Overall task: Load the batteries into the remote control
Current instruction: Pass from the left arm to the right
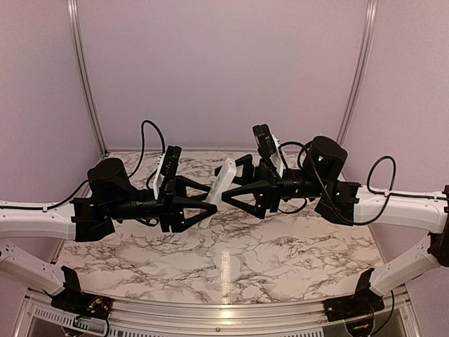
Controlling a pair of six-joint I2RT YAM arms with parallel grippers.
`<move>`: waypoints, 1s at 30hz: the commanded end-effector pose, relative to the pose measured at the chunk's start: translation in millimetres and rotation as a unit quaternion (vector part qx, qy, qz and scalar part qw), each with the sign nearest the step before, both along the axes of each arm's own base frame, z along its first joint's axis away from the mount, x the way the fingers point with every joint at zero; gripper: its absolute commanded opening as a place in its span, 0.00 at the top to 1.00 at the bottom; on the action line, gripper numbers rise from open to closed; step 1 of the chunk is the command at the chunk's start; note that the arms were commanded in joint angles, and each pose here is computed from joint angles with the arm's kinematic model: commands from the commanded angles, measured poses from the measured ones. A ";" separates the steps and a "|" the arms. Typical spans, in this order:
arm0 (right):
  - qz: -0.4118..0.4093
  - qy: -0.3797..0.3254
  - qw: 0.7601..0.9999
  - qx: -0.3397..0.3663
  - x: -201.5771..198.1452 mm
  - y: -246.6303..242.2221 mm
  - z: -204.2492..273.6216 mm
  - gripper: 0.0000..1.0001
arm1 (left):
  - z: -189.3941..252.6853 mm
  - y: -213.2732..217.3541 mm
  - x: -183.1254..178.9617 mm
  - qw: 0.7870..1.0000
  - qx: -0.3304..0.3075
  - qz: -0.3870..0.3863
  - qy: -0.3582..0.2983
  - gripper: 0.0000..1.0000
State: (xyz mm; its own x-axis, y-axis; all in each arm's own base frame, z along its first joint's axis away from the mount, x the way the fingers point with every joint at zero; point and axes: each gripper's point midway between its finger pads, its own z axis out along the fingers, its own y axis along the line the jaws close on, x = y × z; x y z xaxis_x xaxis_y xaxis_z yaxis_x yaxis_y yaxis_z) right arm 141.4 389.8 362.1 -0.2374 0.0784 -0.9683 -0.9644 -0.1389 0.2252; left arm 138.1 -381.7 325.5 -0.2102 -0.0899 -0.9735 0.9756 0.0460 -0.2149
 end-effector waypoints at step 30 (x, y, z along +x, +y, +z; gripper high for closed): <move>-0.189 0.128 0.941 -0.249 109.1 -1.5 -95.5 0.70 | -37.5 97.3 98.0 0.939 0.042 0.311 0.143 0.01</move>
State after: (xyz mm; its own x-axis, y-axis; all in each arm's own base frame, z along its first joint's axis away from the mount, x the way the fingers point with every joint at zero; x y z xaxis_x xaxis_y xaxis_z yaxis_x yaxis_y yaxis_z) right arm 224.4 398.4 319.3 -0.4243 -0.0775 -0.9022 -0.8960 0.1800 0.4060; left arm 205.2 -312.6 334.5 -0.2872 -0.2357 -0.9284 0.8245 0.4326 -0.3649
